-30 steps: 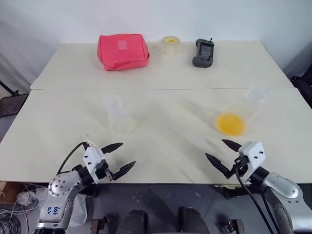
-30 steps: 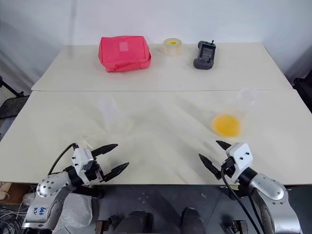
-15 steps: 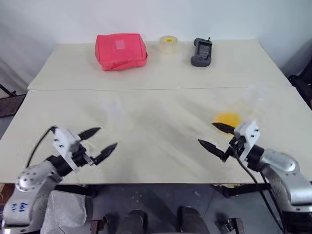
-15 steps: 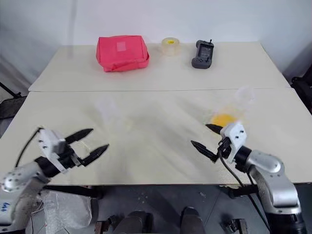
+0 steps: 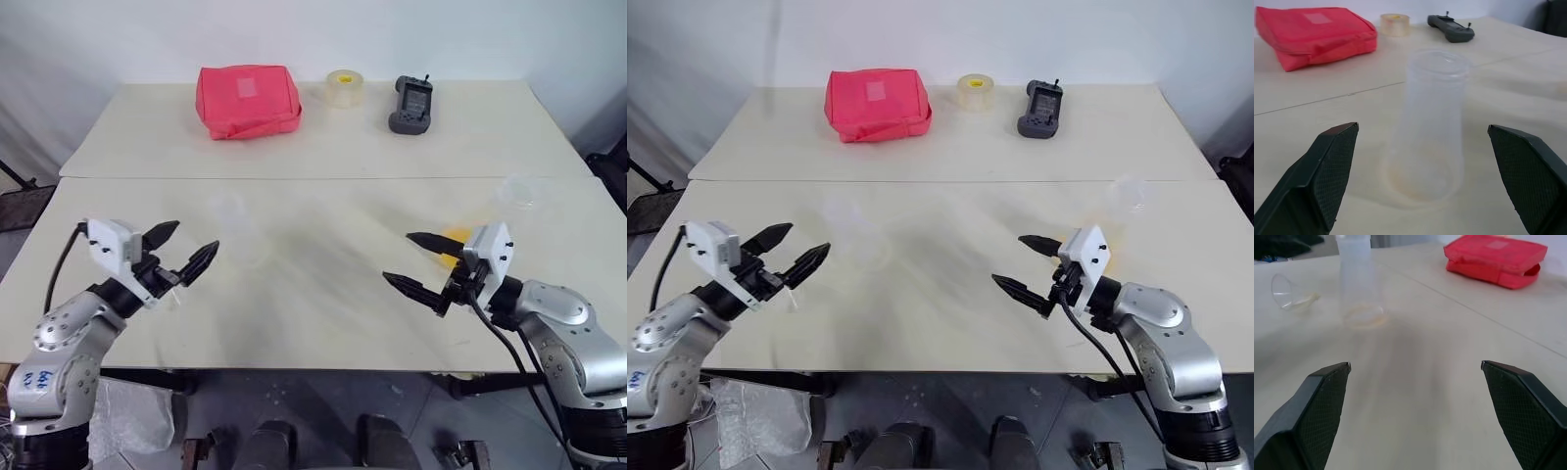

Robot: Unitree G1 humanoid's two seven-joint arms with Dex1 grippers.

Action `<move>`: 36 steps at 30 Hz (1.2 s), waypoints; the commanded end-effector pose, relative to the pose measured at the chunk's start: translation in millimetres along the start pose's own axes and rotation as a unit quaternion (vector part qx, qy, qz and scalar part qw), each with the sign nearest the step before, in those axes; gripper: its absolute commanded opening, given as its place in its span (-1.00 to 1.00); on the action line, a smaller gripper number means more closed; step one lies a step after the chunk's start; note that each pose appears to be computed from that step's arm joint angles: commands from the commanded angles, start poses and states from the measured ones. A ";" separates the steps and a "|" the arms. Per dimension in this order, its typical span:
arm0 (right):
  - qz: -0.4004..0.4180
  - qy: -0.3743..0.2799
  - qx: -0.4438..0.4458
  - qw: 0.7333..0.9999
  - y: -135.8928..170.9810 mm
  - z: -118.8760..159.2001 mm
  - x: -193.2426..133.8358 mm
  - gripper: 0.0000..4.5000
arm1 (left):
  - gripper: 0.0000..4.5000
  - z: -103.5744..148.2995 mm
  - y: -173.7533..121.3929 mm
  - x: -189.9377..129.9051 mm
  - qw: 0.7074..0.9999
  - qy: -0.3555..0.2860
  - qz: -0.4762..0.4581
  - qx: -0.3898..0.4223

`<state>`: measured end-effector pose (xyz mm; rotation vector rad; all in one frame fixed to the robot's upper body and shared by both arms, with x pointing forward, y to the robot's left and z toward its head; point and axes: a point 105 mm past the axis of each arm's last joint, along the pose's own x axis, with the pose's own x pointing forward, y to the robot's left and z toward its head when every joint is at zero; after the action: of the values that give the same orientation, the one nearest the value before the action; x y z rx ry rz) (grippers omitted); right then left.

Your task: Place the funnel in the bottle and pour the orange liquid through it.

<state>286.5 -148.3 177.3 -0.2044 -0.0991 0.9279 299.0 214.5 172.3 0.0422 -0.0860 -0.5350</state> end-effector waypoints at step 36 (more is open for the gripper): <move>-0.036 -0.005 -0.014 0.999 6.7 9.6 -21.8 1.00 | 0.03 45.4 -7.3 62.1 0.985 -0.071 -0.145 0.067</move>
<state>273.2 -160.3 171.3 -0.1979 -0.0820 0.8362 350.2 185.1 207.7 0.1351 -0.2146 -0.7589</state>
